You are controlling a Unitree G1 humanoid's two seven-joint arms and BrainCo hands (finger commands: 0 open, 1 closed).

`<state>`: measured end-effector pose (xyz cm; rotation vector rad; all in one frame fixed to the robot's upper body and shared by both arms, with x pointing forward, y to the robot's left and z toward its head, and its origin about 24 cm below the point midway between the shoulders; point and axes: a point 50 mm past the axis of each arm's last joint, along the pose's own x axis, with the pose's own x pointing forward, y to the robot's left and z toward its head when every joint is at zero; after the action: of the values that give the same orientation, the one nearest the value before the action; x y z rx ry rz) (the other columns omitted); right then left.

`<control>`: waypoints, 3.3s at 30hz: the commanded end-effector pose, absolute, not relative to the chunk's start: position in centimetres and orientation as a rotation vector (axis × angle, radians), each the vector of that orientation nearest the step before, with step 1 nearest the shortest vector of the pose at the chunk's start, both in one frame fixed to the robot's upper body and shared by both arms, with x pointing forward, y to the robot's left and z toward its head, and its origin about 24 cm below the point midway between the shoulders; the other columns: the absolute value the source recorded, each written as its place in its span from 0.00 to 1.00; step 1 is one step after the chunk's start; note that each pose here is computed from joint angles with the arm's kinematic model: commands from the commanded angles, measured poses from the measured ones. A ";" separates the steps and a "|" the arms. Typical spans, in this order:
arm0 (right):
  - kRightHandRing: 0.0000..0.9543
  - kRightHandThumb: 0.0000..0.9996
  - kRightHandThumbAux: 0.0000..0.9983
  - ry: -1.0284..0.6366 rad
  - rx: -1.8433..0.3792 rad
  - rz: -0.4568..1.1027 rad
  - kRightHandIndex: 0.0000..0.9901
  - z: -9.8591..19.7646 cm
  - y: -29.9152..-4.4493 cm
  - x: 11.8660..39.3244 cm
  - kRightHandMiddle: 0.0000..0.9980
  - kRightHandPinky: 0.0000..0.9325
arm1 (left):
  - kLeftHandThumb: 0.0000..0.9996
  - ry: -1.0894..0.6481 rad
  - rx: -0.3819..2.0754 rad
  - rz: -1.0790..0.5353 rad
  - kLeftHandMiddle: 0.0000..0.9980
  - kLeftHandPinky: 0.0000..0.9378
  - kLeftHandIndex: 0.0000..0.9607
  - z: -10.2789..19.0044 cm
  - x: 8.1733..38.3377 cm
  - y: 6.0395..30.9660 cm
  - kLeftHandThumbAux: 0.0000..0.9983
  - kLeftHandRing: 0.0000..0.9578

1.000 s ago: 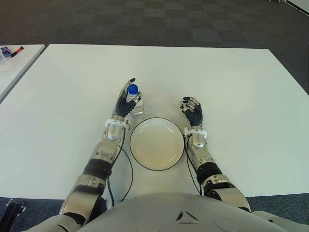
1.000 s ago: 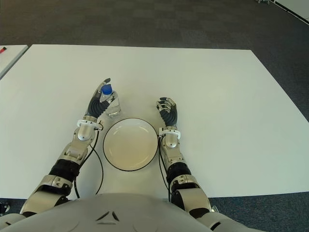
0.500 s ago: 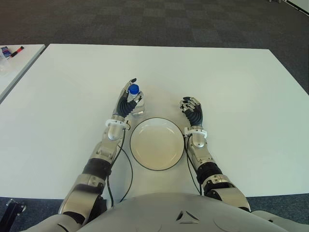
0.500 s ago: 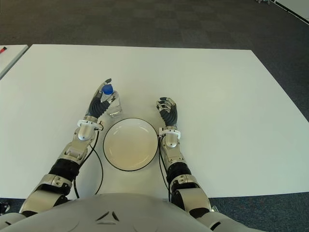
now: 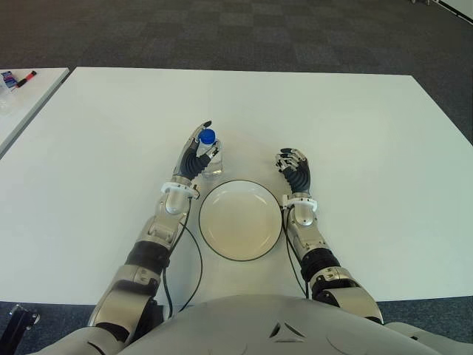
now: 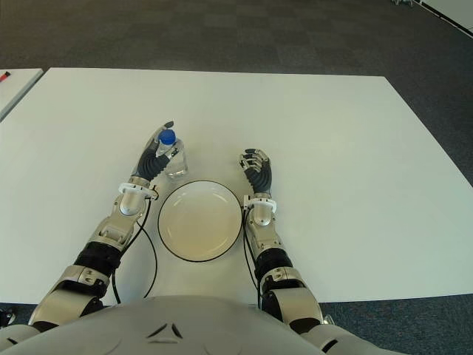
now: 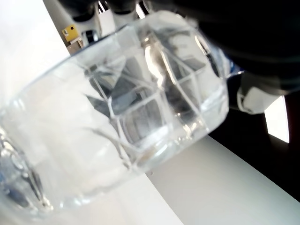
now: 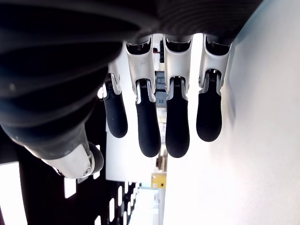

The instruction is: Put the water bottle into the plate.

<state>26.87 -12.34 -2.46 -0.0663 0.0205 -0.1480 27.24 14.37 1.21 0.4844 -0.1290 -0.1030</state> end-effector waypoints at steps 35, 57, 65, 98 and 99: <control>0.54 0.94 0.67 0.090 -0.063 -0.151 0.36 -3.8 -12.3 26.1 0.49 0.58 | 0.09 -0.019 0.528 -0.161 0.00 0.03 0.00 -0.6 27.2 15.3 0.56 0.00; 0.54 0.94 0.67 0.091 -0.060 -0.149 0.36 -3.8 -12.2 26.1 0.49 0.58 | 0.00 -0.039 0.563 -0.165 0.00 0.00 0.00 -0.5 27.2 15.2 0.58 0.00; 0.54 0.94 0.67 0.093 -0.063 -0.151 0.36 -3.8 -12.3 26.1 0.49 0.58 | 0.00 -0.038 0.558 -0.166 0.00 0.00 0.00 -0.5 27.2 15.2 0.57 0.00; 0.54 0.94 0.67 0.096 -0.066 -0.150 0.36 -3.9 -12.4 26.2 0.49 0.58 | 0.00 -0.012 0.518 -0.165 0.00 0.00 0.00 -0.9 27.3 15.3 0.62 0.00; 0.54 0.94 0.67 0.096 -0.067 -0.150 0.36 -3.9 -12.4 26.2 0.49 0.58 | 0.00 -0.011 0.518 -0.166 0.00 0.00 0.00 -0.9 27.3 15.3 0.62 0.00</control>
<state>27.02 -12.32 -2.45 -0.0649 0.0190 -0.1455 27.11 15.20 -0.65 0.5225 -0.0345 -0.1593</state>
